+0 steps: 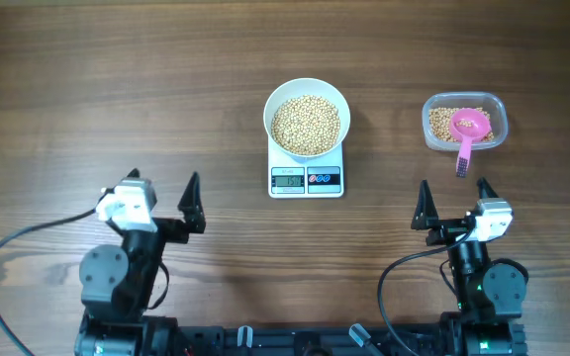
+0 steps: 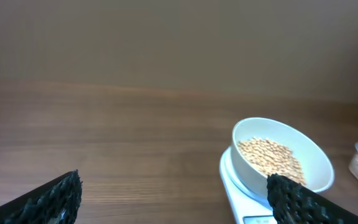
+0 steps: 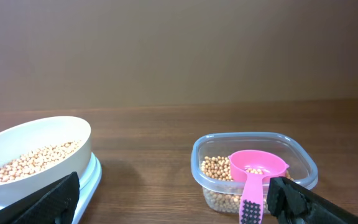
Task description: Scoop item into bowl and weigh 150g on scale
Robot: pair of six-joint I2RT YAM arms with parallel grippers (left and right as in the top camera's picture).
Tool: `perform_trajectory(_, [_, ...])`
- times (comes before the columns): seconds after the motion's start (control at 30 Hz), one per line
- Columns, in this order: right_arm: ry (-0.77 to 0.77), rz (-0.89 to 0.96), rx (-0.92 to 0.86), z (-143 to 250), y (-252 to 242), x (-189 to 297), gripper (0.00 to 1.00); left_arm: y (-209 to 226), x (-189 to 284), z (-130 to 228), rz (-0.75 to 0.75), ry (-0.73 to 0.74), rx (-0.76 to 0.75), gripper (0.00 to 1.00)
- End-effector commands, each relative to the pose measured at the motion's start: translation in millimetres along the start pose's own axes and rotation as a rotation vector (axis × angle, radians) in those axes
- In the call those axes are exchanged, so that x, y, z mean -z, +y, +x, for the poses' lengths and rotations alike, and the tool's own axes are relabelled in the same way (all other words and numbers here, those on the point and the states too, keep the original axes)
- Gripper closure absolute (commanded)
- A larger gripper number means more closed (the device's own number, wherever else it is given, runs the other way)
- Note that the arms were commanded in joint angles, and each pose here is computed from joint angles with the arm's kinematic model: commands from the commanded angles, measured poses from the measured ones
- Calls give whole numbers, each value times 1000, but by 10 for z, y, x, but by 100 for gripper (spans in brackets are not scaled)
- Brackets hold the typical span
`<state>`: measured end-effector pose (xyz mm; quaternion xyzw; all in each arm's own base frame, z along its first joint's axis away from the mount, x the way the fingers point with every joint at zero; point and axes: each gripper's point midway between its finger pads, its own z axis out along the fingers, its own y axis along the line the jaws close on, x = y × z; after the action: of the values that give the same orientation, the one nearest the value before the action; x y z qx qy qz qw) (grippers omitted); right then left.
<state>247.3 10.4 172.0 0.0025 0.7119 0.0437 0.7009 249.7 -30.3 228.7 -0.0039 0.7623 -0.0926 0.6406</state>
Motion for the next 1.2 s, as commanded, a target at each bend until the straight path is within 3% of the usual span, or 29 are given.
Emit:
perform_trajectory(0.0, [-15,4,11,-32,-4,7,0,125,59,87,-34,-35,-8,0])
perform_trajectory(0.43, [-15,4,11,-32,-4,7,0,387,173,189,-125,-160,-9,0])
perform_trajectory(1.17, [-15,4,11,-32,-4,7,0,401,95,101,-106,-340,-39,0])
